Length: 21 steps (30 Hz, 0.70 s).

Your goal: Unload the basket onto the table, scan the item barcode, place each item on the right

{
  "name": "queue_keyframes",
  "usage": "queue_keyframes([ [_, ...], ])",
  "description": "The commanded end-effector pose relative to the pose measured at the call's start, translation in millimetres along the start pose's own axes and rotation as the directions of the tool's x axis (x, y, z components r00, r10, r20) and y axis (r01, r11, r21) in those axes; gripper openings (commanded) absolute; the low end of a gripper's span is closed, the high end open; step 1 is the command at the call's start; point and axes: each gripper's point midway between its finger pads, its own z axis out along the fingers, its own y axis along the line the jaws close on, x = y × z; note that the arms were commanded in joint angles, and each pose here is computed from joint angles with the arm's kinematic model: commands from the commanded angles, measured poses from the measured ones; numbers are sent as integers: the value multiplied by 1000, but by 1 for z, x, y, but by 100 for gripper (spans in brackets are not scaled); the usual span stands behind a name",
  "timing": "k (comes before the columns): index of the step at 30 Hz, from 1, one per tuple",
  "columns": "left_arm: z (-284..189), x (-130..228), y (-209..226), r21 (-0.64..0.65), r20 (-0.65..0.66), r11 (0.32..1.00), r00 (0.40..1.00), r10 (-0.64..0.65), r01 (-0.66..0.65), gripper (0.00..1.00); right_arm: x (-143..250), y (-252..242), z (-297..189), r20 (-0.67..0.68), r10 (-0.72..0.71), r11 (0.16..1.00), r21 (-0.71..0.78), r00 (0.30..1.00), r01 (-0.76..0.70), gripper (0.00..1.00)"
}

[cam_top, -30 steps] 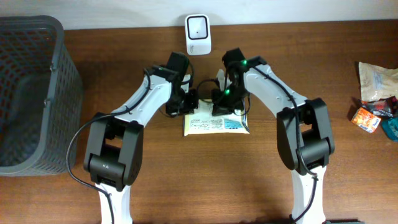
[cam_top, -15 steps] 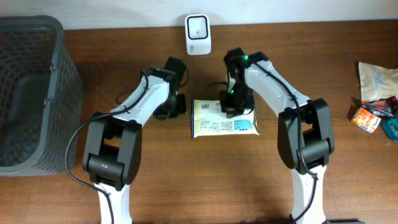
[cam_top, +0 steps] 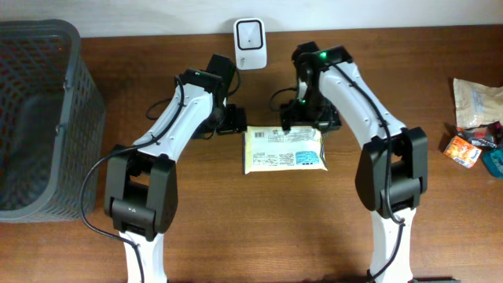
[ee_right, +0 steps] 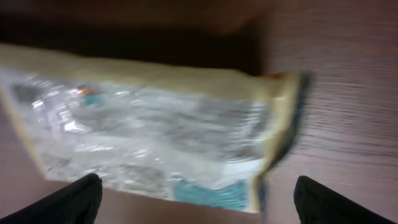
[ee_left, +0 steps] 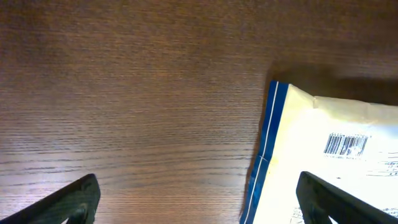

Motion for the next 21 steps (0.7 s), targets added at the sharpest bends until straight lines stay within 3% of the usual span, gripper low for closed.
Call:
queue_keyframes([
  [1, -7, -5, 0, 19, 14, 1000, 1000, -14, 14, 99, -8, -44, -4, 12, 43, 997, 60, 999, -43, 99],
  [8, -6, -8, 2, 21, 23, 1000, 1000, -20, 19, 99, 9, -42, 13, -74, -73, 995, -73, 995, 68, 98],
  [20, -7, -16, 20, 0, 34, 999, 998, -49, 49, 99, 22, -36, 49, -111, -74, 989, -132, 991, 59, 100],
  [21, -7, -18, 26, -2, 33, 998, 997, -64, 64, 99, 22, -34, 52, -106, -74, 988, -145, 992, 58, 92],
])
